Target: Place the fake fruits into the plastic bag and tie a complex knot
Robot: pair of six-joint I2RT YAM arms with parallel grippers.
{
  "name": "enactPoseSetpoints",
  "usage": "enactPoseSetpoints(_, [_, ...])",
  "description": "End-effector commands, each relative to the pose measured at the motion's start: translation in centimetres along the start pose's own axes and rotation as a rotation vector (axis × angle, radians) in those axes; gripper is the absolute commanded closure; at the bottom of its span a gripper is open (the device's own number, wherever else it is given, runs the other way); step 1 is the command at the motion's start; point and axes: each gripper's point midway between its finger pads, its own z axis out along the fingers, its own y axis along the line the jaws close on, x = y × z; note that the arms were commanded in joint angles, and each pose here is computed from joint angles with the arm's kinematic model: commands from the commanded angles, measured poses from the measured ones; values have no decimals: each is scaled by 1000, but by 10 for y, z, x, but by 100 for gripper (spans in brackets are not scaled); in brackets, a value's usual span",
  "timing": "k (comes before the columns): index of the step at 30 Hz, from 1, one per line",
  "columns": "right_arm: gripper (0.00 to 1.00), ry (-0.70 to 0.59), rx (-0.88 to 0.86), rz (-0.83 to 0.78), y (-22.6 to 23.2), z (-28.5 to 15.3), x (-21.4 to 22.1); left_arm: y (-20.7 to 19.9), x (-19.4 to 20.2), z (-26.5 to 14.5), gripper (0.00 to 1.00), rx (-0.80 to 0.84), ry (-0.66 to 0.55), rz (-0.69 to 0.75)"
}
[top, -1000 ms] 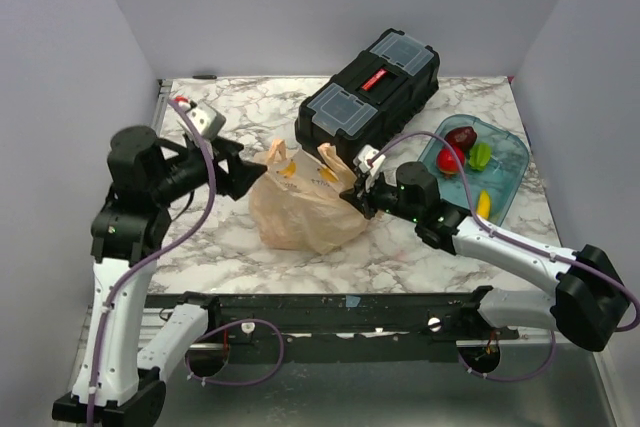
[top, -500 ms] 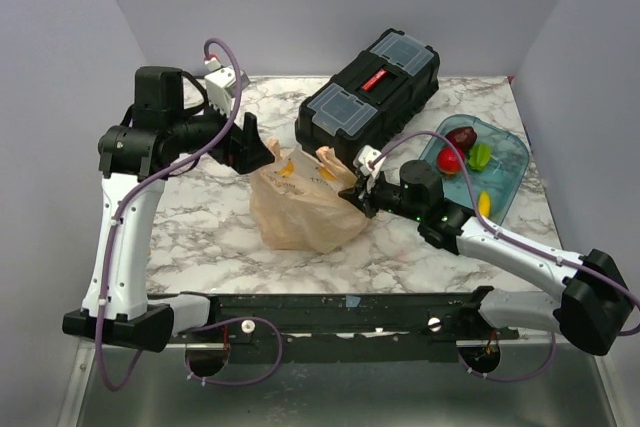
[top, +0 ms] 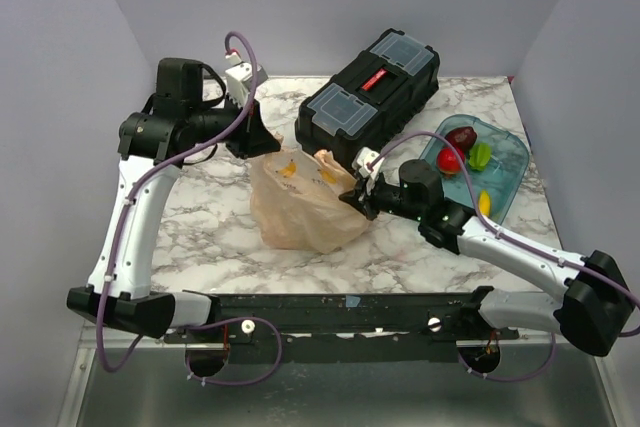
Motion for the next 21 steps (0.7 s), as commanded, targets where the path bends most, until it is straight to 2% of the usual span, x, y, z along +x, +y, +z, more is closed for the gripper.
enactPoseSetpoints(1, [100, 40, 14, -18, -5, -11, -9, -64, -54, -46, 100, 104, -368, 346])
enactPoseSetpoints(3, [99, 64, 26, -24, -13, -16, -6, -69, -56, -61, 100, 28, -466, 429])
enactPoseSetpoints(4, [99, 82, 25, -16, -18, -19, -1, -63, -52, -62, 100, -19, -475, 421])
enactPoseSetpoints(8, [99, 152, 4, 13, -27, -18, 10, -29, -23, -57, 100, -184, -464, 350])
enactPoseSetpoints(11, [97, 188, -11, 25, -30, -13, 8, -19, -4, -54, 100, -233, -450, 272])
enactPoseSetpoints(13, [74, 174, -11, 34, -32, -11, -6, -19, 3, -53, 100, -227, -445, 224])
enactPoseSetpoints(15, [41, 137, 7, 45, -35, -14, -28, -24, 6, -51, 100, -203, -450, 190])
enactPoseSetpoints(17, [20, 77, 27, 57, -38, -20, -59, -23, 7, -50, 100, -205, -456, 153])
enactPoseSetpoints(19, [7, 14, 27, 65, -37, -28, -91, -22, 8, -49, 100, -209, -455, 130])
enactPoseSetpoints(21, [2, -51, 21, 59, -35, -36, -123, -23, 8, -49, 100, -203, -455, 126])
